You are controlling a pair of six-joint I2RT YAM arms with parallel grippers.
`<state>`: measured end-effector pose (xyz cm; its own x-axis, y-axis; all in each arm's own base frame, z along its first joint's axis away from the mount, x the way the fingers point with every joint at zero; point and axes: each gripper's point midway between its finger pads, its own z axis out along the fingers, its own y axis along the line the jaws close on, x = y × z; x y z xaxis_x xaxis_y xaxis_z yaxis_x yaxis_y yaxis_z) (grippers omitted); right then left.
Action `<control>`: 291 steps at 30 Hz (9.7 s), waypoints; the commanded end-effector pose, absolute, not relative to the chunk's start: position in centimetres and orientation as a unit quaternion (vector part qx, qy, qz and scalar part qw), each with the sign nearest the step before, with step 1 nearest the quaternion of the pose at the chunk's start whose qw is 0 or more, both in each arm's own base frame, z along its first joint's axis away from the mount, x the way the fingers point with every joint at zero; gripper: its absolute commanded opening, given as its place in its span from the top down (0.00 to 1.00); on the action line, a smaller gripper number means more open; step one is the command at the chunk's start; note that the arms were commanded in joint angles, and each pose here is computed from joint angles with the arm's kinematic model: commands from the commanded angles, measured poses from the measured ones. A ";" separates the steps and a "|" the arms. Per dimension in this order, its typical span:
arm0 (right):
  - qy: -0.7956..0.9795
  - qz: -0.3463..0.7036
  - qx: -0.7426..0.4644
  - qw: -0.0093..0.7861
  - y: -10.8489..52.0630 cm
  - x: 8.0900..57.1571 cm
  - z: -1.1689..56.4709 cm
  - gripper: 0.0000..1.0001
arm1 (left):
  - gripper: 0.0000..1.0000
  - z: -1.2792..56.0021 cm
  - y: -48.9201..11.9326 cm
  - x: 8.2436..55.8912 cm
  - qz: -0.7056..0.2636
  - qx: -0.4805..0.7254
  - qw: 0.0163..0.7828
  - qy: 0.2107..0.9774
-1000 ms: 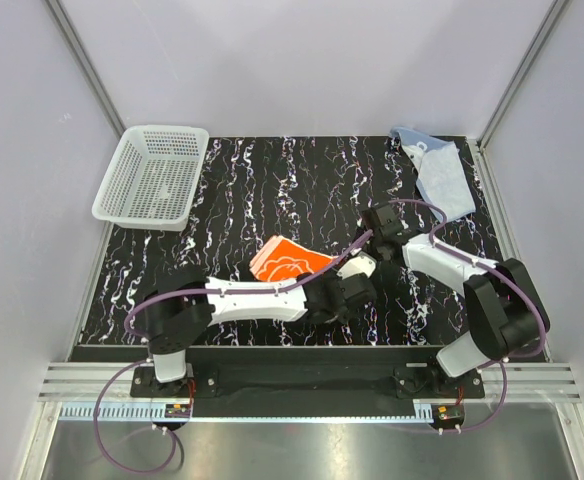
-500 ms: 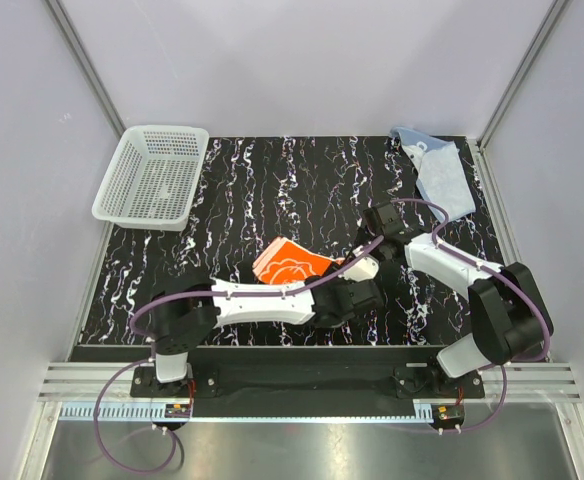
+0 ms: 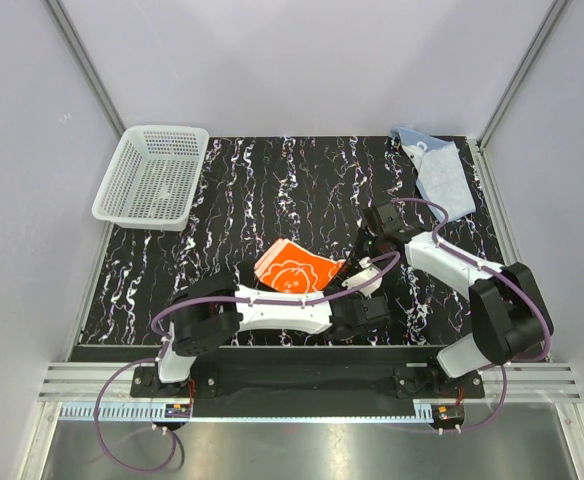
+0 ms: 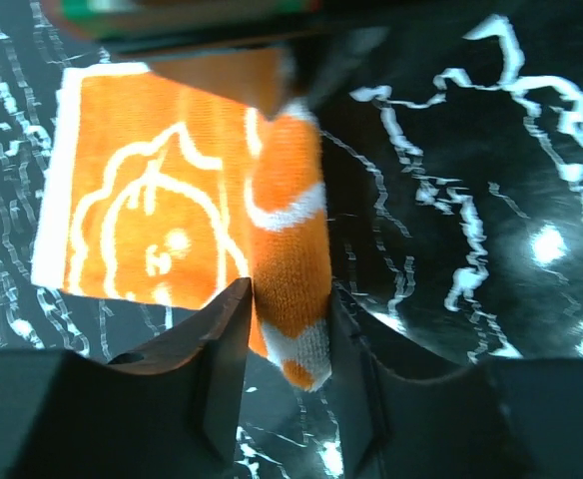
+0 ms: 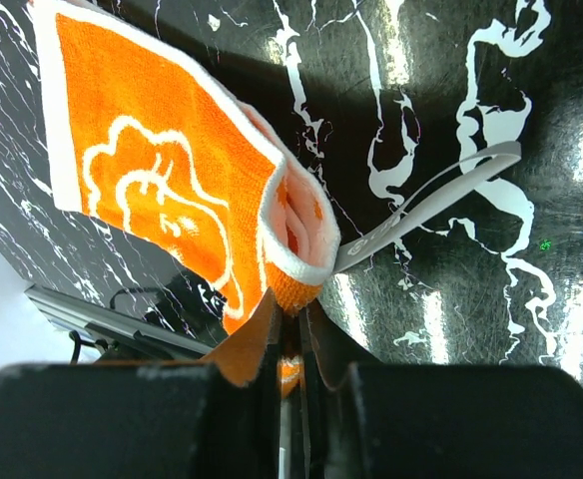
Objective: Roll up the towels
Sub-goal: Roll the towel
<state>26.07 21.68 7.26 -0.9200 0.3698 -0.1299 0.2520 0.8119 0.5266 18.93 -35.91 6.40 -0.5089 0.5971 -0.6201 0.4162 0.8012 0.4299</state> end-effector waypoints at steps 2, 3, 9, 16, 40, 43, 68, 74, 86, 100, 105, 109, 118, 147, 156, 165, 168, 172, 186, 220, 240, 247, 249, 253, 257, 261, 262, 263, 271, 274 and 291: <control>0.941 0.278 0.145 0.130 22.4 26.3 9.1 0.90 | 0.65 7.8 -34.9 20.0 0.137 0.267 0.430 0.852; 0.941 0.278 0.145 0.129 22.5 26.3 9.1 0.90 | 0.70 7.6 -35.0 19.9 0.134 0.274 0.426 0.852; 0.946 0.265 0.139 0.127 22.3 26.4 8.5 0.89 | 0.91 7.3 -36.1 18.4 0.063 0.307 0.401 0.861; 0.960 0.225 0.124 0.113 21.3 26.3 6.1 0.80 | 0.91 9.6 -37.9 16.9 -0.115 0.278 0.356 0.885; 0.966 0.095 0.129 0.201 14.9 29.4 9.4 0.65 | 1.00 7.2 -36.5 15.6 -0.236 0.185 0.243 0.922; 0.950 0.196 0.104 0.219 17.8 28.9 11.4 0.67 | 1.00 7.0 -36.3 15.6 -0.263 0.149 0.225 0.926; 0.837 0.521 0.044 0.160 27.0 23.9 11.4 0.80 | 1.00 2.9 -32.5 18.1 -0.343 -0.025 0.096 0.934; 0.834 0.529 0.041 0.153 27.7 24.6 9.7 0.82 | 1.00 2.4 -31.8 18.0 -0.340 -0.037 0.085 0.936; 0.817 0.556 0.054 0.144 28.5 25.4 6.3 0.83 | 1.00 0.9 -30.8 17.6 -0.339 -0.070 0.051 0.937; 0.829 0.534 0.077 0.149 26.9 26.0 2.1 0.86 | 0.86 -0.6 -28.0 16.8 -0.280 -0.067 0.058 0.956; 0.833 0.527 0.078 0.149 26.9 26.1 1.7 0.86 | 0.40 0.4 -27.1 17.2 -0.262 -0.059 0.084 0.960; 0.834 0.526 0.079 0.148 26.8 26.0 1.4 0.86 | 0.32 1.8 -26.1 17.6 -0.237 -0.049 0.102 0.965; 0.834 0.523 0.079 0.154 26.6 25.9 1.3 0.87 | 0.30 5.4 -23.7 18.9 -0.179 -0.021 0.164 0.970; 0.877 0.414 -0.052 0.238 27.0 22.3 9.7 0.73 | 0.40 2.2 -27.7 20.6 -0.205 0.025 0.129 0.970; 0.892 0.400 -0.005 0.209 28.0 24.1 4.6 0.77 | 0.41 2.9 -29.6 21.0 -0.241 0.012 0.109 0.964; 0.903 0.388 0.017 0.181 28.0 24.8 1.4 0.78 | 0.42 3.2 -28.6 20.9 -0.231 0.019 0.109 0.967; 0.909 0.377 0.022 0.178 27.7 24.9 0.9 0.79 | 0.40 4.7 -26.4 22.0 -0.163 0.046 0.161 0.972; 0.913 0.367 0.028 0.175 27.5 25.3 0.7 0.79 | 0.40 7.0 -23.5 23.8 -0.095 0.062 0.226 0.968; 0.927 0.343 0.027 0.149 26.9 25.4 0.0 0.79 | 0.47 7.9 -21.4 22.1 -0.005 0.112 0.270 0.956; 0.929 0.350 0.024 0.120 27.2 25.0 -1.4 0.81 | 0.50 5.5 -30.2 21.3 0.030 0.286 0.318 0.903; 0.928 0.353 0.050 0.110 26.1 25.5 -1.6 0.82 | 0.45 1.4 -26.8 22.4 0.082 0.278 0.285 0.914; 0.936 0.329 0.053 0.116 24.5 26.4 -0.6 0.82 | 0.47 -0.4 -27.0 21.2 0.058 0.291 0.259 0.919; 0.936 0.327 0.046 0.125 24.4 27.0 -0.1 0.82 | 0.47 -0.8 -27.2 21.0 0.051 0.299 0.251 0.919; 0.941 0.316 0.045 0.114 24.0 27.0 0.1 0.82 | 0.51 -1.7 -27.8 20.4 0.037 0.319 0.230 0.919; 0.945 0.305 0.042 0.114 23.5 27.6 0.1 0.82 | 0.54 -3.3 -27.7 19.2 0.033 0.334 0.195 0.921; 0.947 0.299 0.051 0.108 22.8 28.1 -0.4 0.82 | 0.56 -4.0 -27.1 18.9 0.043 0.333 0.183 0.924; 0.947 0.297 0.052 0.107 22.6 28.2 -0.4 0.82 | 0.56 -4.0 -27.1 18.8 0.042 0.334 0.183 0.924; 0.948 0.295 0.055 0.106 22.4 28.3 -0.5 0.82 | 0.57 -4.0 -27.0 18.7 0.042 0.334 0.182 0.924; 0.947 0.289 0.071 0.116 20.5 29.7 0.7 0.81 | 0.85 -4.3 -27.1 18.8 0.039 0.337 0.173 0.925; 0.949 0.280 0.076 0.122 19.9 30.5 1.4 0.81 | 0.94 -4.0 -27.7 18.7 0.032 0.340 0.164 0.926; 0.948 0.168 0.133 0.234 13.2 32.4 12.2 0.45 | 0.91 3.5 -35.4 17.0 -0.246 0.202 0.068 0.946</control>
<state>32.98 14.21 8.35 -0.8936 0.3139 -0.3208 0.1791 0.9048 0.3863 19.99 -35.03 2.58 -0.8221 0.4106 -0.3945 0.5210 0.8219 -0.2303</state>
